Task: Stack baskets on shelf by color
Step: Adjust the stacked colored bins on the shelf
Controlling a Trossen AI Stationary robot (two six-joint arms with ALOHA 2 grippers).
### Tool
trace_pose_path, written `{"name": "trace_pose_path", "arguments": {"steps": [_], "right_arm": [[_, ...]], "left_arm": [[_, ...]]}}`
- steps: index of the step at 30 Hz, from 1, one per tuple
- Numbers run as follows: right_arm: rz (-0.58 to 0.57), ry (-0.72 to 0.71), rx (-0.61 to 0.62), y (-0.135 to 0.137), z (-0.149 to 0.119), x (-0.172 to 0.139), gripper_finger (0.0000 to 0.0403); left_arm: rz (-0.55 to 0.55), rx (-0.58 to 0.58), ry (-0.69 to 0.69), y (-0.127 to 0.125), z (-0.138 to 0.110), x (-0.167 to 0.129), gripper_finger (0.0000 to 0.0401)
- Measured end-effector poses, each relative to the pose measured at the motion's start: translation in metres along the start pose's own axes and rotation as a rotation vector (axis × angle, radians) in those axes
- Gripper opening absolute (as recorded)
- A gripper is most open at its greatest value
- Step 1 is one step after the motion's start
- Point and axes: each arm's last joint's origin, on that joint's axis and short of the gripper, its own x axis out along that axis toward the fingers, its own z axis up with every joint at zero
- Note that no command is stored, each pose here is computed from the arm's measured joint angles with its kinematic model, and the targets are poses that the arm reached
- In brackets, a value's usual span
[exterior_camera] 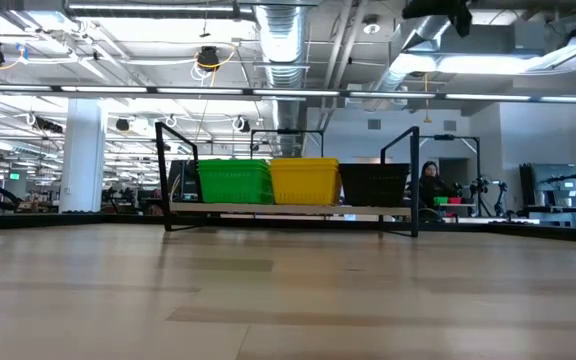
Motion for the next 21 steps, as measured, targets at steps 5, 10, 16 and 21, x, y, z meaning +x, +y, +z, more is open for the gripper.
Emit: {"name": "trace_pose_path", "arguments": {"steps": [5,10,16,21], "right_arm": [[0.014,0.048,-0.047,0.014,0.014,0.02,0.0],[-0.085,0.159,-0.098,0.02,0.023,0.053,0.0],[-0.173,0.414,-0.196,0.016,0.024,0.111,0.0],[-0.077,0.478,-0.229,0.01,0.032,0.159,0.0]], "left_arm": [[-0.012,0.019,-0.007,0.001,-0.001,-0.004,0.0],[-0.015,0.042,-0.005,0.001,-0.001,-0.005,0.0],[-0.045,0.046,0.01,0.001,-0.002,-0.007,0.0],[-0.054,0.064,0.009,-0.001,-0.004,-0.009,0.0]]}}
